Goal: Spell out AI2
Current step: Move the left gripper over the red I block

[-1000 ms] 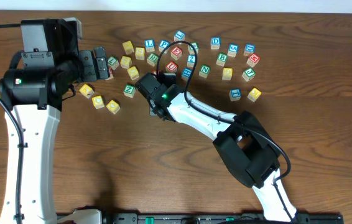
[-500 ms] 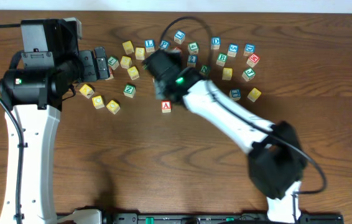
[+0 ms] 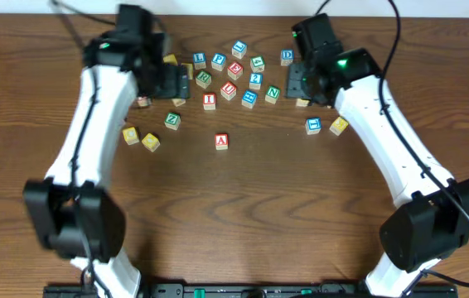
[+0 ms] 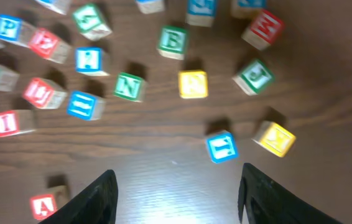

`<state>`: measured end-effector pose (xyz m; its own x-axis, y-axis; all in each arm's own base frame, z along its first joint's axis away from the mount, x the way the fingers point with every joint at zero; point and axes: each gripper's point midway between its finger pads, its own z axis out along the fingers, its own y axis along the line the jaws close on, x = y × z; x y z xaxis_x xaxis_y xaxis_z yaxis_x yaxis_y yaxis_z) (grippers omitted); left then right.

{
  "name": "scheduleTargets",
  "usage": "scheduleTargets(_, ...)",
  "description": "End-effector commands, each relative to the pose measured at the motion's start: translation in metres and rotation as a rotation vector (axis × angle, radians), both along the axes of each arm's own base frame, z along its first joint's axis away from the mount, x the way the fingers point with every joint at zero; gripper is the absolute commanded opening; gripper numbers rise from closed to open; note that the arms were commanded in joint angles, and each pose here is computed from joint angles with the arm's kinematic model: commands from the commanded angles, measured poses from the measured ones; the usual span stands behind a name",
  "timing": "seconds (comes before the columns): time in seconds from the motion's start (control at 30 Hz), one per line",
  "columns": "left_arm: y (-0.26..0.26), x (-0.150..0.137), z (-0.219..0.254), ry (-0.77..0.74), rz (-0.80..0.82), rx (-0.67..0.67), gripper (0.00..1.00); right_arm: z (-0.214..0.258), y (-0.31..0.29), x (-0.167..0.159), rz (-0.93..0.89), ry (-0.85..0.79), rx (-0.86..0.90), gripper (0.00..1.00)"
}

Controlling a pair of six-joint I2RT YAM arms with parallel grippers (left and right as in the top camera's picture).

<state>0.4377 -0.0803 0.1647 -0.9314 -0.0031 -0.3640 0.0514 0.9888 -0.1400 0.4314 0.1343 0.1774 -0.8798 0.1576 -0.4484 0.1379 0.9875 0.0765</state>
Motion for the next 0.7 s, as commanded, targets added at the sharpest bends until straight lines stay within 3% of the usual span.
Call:
scheduleTargets(0.0, -0.023, 0.016, -0.020, 0.013, -0.001, -0.010, 0.87, 0.007, -0.014, -0.001, -0.003, 0.006, 0.001, 0.57)
scheduleTargets(0.07, -0.033, 0.023, -0.033, 0.011, -0.019, -0.004, 0.83, 0.006, -0.019, -0.002, -0.011, 0.016, -0.005, 0.57)
scheduleTargets(0.23, -0.046, 0.044, -0.059, -0.034, -0.032, 0.079, 0.83, 0.004, -0.022, -0.002, 0.004, 0.022, -0.019, 0.57)
scheduleTargets(0.67, -0.071, 0.063, -0.109, -0.046, -0.065, 0.107, 0.83, -0.016, -0.026, -0.014, 0.004, 0.080, -0.038, 0.57)
